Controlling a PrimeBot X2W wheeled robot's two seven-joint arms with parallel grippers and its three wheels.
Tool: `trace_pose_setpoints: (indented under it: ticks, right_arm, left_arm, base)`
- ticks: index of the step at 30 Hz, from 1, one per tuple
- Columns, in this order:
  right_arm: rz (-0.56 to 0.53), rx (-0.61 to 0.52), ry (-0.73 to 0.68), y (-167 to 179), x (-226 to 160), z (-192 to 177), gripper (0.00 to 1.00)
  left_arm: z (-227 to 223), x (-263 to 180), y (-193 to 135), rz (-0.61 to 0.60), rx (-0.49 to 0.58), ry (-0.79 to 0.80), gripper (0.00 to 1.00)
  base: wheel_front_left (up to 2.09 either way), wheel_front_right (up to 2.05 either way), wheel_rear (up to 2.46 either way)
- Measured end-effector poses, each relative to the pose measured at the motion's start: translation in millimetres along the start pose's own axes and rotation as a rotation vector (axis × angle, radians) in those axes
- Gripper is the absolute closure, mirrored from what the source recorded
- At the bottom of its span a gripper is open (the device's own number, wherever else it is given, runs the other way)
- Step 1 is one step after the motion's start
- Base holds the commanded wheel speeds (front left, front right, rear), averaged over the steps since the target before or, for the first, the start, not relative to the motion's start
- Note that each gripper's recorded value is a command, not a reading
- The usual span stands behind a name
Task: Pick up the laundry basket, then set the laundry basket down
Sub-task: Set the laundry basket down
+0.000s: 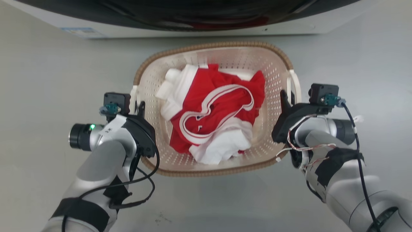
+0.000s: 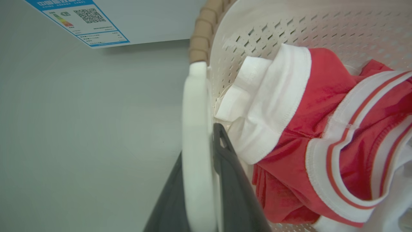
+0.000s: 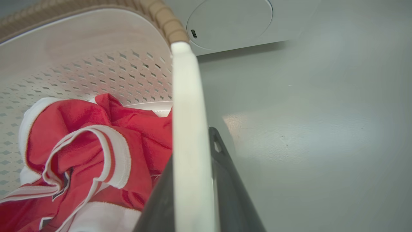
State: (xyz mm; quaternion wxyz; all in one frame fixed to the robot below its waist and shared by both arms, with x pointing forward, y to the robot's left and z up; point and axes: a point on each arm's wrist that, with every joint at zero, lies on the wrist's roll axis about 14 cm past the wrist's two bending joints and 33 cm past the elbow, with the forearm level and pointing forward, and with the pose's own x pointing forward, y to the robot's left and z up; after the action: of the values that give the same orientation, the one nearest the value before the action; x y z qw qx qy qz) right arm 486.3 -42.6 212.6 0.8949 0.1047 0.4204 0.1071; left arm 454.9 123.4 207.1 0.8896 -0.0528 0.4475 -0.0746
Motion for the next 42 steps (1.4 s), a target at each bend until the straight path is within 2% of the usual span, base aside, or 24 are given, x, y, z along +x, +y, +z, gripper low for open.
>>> trace_pose_setpoints:
  ticks: [5, 13, 37, 40, 41, 42]
  right_arm:
    - [-0.001, -0.009, 0.013, -6.1, 23.4, -4.4, 1.00]
    - [-0.002, -0.001, 0.072, -11.9, 44.6, -35.4, 1.00]
    - [0.014, 0.007, 0.080, -9.5, 58.5, -43.3, 1.00]
    - [0.013, 0.006, 0.081, -10.2, 59.4, -44.4, 0.65]
    - [0.013, 0.008, 0.082, -10.4, 59.7, -44.7, 0.57]
    - [0.012, 0.009, 0.082, -10.6, 59.9, -45.1, 0.15]
  left_arm:
    - [-0.7, 20.8, 5.2, 0.004, 0.000, -0.006, 1.00]
    - [-20.1, 40.0, 14.3, 0.021, -0.003, 0.013, 1.00]
    - [-17.8, 52.2, 23.3, 0.036, 0.020, -0.019, 1.00]
    - [-18.5, 53.5, 23.3, 0.035, 0.022, -0.018, 1.00]
    - [-18.4, 54.0, 23.6, 0.036, 0.022, -0.018, 0.93]
    - [-17.6, 54.7, 23.8, 0.036, 0.023, -0.019, 0.68]
  base:
    - [0.00, 0.00, 0.00]
    - [0.00, 0.00, 0.00]
    - [0.00, 0.00, 0.00]
    - [0.00, 0.00, 0.00]
    - [0.00, 0.00, 0.00]
    - [0.00, 0.00, 0.00]
